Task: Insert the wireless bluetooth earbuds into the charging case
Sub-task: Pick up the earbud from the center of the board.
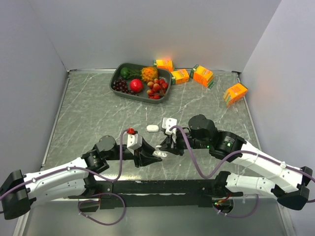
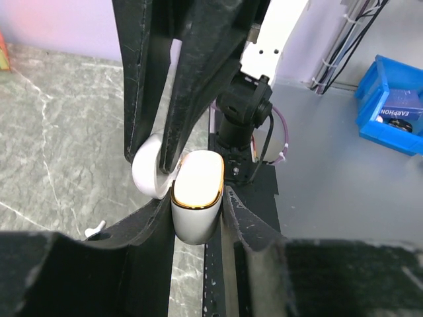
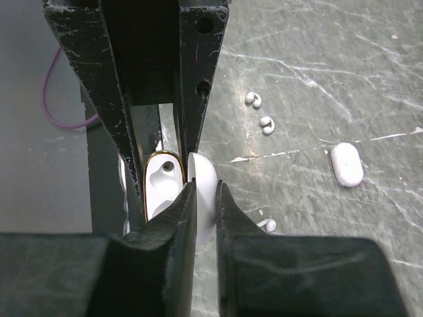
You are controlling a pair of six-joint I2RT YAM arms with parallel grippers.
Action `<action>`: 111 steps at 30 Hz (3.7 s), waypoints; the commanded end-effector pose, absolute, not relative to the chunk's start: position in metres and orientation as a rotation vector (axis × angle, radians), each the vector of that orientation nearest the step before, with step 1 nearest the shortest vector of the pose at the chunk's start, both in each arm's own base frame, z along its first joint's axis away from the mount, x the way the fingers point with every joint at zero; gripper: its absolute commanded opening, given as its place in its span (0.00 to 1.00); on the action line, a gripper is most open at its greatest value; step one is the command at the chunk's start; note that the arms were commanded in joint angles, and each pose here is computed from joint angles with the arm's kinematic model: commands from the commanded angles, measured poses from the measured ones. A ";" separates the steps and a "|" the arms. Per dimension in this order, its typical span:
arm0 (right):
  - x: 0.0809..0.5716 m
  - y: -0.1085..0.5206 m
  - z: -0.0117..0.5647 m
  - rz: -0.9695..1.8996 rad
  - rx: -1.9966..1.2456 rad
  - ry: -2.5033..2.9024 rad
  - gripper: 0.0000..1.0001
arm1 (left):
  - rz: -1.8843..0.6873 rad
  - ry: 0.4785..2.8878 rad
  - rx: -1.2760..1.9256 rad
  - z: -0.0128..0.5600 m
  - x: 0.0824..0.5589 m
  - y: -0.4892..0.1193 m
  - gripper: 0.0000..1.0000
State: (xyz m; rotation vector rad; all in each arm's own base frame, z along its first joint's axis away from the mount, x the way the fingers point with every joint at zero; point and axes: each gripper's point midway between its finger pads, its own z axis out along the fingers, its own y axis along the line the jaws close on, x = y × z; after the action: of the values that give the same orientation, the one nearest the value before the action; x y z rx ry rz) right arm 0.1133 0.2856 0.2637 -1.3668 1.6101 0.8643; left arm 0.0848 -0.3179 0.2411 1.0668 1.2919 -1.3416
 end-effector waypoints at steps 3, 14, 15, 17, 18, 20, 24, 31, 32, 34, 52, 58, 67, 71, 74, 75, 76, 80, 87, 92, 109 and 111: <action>0.113 0.289 0.293 0.895 -1.309 1.515 0.41 | -1.366 1.178 1.027 0.265 0.081 -0.313 0.01; 0.135 0.276 0.358 0.860 -1.012 1.442 0.99 | -1.248 1.252 0.888 0.266 0.107 -0.304 0.01; 0.148 0.267 0.363 0.812 -0.925 1.459 0.99 | -1.233 1.255 0.846 0.269 0.111 -0.301 0.01; 0.160 0.256 0.369 0.803 -0.787 1.478 0.99 | -1.208 1.252 0.760 0.274 0.118 -0.291 0.01; 0.169 0.249 0.365 0.794 -0.712 1.512 0.99 | -1.204 1.245 0.729 0.277 0.120 -0.287 0.01; 0.183 0.238 0.344 0.773 -0.589 1.612 0.99 | -1.210 1.229 0.688 0.280 0.119 -0.279 0.01; 0.208 0.217 0.283 0.717 -0.403 1.869 0.89 | -1.184 1.284 0.610 0.275 0.127 -0.270 0.01; 0.210 0.196 0.200 0.636 -0.262 2.105 0.81 | -1.181 1.286 0.427 0.279 0.135 -0.244 0.01; 0.208 0.195 0.195 0.628 -0.266 2.118 0.84 | -1.166 1.320 0.386 0.276 0.140 -0.241 0.01; 0.207 0.189 0.180 0.592 -0.249 2.151 0.91 | -1.154 1.345 0.395 0.271 0.140 -0.241 0.01; 0.195 0.200 0.086 0.405 -0.360 2.498 0.63 | -1.064 1.330 0.668 0.244 0.104 -0.267 0.01; 0.198 0.206 0.075 0.284 -0.481 2.537 0.65 | -1.114 1.333 0.654 0.239 0.095 -0.265 0.01; 0.209 0.216 0.067 0.240 -0.564 2.543 0.57 | -1.118 1.336 0.662 0.239 0.090 -0.263 0.01; 0.211 0.218 0.061 0.225 -0.601 2.549 0.53 | -1.121 1.343 0.668 0.237 0.089 -0.265 0.01; 0.211 0.220 0.057 0.216 -0.619 2.563 0.52 | -1.125 1.341 0.667 0.237 0.087 -0.264 0.01; 0.211 0.220 0.055 0.213 -0.623 2.570 0.52 | -1.123 1.339 0.666 0.237 0.088 -0.264 0.01; 0.211 0.220 0.054 0.212 -0.627 2.573 0.52 | -1.124 1.338 0.664 0.237 0.087 -0.263 0.01; 0.209 0.224 0.048 0.228 -0.647 2.587 0.54 | -1.124 1.339 0.669 0.237 0.087 -0.264 0.01; 0.208 0.225 0.037 0.212 -0.664 2.622 0.53 | -1.142 1.345 0.673 0.235 0.084 -0.265 0.01; 0.210 0.226 0.034 0.211 -0.652 2.640 0.52 | -1.134 1.355 0.666 0.235 0.085 -0.265 0.01; 0.217 0.224 0.025 0.293 -0.428 2.735 0.29 | -1.139 1.365 0.661 0.232 0.085 -0.266 0.01; 0.216 0.226 0.026 0.364 -0.363 2.754 0.21 | -1.140 1.367 0.658 0.232 0.085 -0.266 0.01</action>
State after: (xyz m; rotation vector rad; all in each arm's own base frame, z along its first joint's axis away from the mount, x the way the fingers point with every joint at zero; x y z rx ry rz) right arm 0.2043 0.2173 0.0178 -0.5341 2.7458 0.2422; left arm 0.0862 -0.2650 0.2247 0.6874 1.3844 -1.1163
